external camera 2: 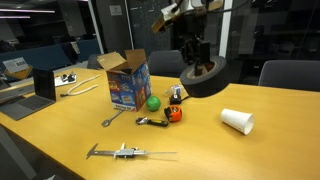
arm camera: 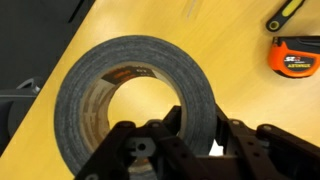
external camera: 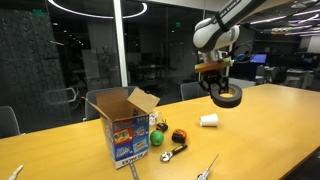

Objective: Put the black tape in the box

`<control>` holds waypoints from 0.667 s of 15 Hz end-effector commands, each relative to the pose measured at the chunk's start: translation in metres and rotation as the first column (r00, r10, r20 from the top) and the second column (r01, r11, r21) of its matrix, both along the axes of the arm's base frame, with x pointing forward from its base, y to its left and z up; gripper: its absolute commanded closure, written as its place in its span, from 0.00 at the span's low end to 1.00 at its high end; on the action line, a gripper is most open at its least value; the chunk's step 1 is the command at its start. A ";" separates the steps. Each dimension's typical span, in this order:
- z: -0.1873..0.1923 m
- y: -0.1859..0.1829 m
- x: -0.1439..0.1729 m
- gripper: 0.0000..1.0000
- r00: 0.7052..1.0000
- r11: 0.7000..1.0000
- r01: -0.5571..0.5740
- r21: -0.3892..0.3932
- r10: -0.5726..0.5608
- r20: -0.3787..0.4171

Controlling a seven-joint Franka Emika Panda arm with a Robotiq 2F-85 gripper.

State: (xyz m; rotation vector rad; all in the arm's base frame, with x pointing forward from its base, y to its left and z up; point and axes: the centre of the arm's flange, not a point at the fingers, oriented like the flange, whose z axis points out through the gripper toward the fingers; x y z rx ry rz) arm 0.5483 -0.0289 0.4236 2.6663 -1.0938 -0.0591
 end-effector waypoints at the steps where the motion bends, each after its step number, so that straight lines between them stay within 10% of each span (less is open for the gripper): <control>1: 0.067 0.040 0.024 0.77 0.993 0.995 -0.087 -0.054 0.091 0.078; 10: 0.122 0.144 0.065 0.79 0.909 0.946 -0.325 -0.013 0.316 0.273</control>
